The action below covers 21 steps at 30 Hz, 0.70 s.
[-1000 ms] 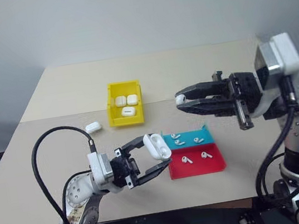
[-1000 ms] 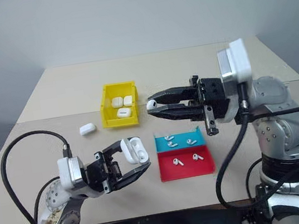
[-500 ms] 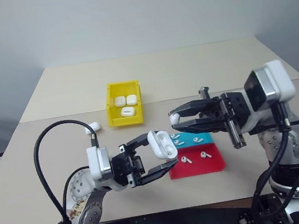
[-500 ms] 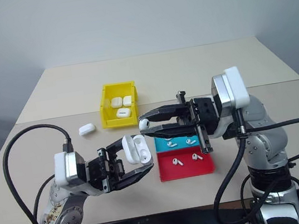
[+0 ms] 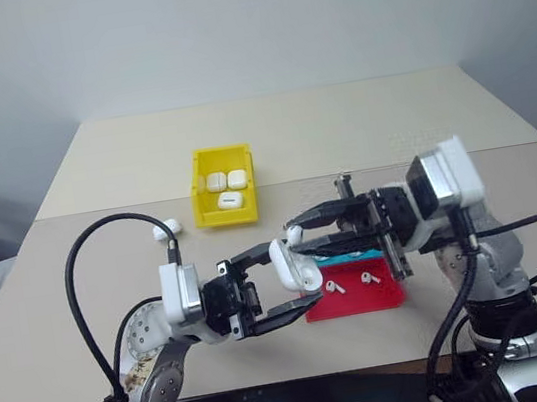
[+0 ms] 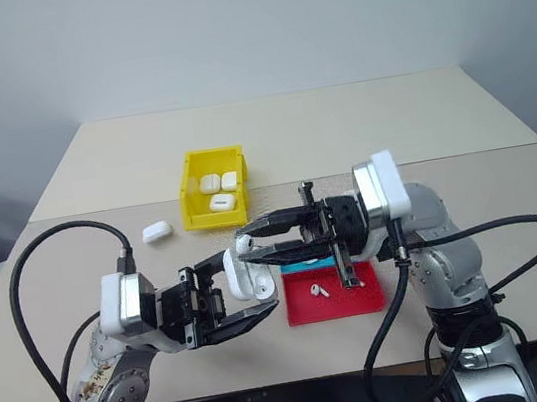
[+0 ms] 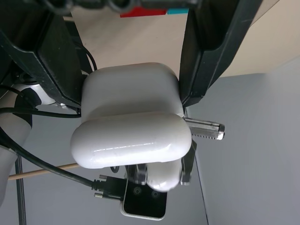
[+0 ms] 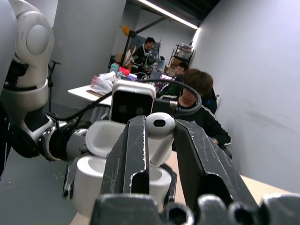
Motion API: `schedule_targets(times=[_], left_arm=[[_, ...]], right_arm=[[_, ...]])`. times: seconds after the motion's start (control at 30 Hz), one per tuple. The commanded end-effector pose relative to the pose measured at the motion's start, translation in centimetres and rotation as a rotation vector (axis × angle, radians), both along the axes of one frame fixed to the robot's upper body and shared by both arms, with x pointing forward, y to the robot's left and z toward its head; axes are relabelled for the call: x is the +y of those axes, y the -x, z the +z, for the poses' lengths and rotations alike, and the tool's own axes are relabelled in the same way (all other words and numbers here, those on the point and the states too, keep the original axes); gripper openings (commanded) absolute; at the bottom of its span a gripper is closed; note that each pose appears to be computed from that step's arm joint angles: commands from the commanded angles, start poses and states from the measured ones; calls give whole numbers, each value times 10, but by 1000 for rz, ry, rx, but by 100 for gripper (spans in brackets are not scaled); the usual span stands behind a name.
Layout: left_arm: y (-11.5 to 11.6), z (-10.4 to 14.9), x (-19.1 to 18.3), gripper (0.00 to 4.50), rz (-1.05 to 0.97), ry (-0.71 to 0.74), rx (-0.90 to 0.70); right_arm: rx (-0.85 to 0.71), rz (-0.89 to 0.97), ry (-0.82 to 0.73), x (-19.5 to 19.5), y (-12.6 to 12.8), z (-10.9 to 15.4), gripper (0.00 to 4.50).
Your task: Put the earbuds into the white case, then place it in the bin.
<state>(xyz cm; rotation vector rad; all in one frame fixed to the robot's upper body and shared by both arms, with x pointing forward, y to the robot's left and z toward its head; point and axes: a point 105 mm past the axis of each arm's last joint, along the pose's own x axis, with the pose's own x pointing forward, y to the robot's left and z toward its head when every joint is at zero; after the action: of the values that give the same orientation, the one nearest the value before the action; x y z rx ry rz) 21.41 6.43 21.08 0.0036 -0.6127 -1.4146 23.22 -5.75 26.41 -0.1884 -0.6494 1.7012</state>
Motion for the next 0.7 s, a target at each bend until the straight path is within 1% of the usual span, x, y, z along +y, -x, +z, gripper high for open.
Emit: schedule_targets(times=[0.03, 0.3, 0.4, 0.47, 0.5, 0.67, 0.7], left_arm=[[8, 12, 0, 279, -21, 28, -55], [7, 12, 0, 279, -14, 26, -58], [7, 12, 0, 279, -14, 28, -62], [7, 12, 0, 279, -12, 22, -60], [7, 12, -1, 279, -12, 21, -60], [6, 12, -1, 279, -12, 21, -62], [6, 11, -1, 279, -11, 18, -60]], right_arm=[[-50, 0, -10, 0, 3, 2, 63], [-58, -12, 15, -1, 0, -5, 63], [-60, 7, 33, -3, 3, -7, 63], [-57, 20, 42, -4, 5, -8, 135], [-54, 29, 50, -4, 6, -9, 160], [-80, 27, 77, -3, 7, -14, 331], [-83, 26, 81, -3, 7, -14, 331]])
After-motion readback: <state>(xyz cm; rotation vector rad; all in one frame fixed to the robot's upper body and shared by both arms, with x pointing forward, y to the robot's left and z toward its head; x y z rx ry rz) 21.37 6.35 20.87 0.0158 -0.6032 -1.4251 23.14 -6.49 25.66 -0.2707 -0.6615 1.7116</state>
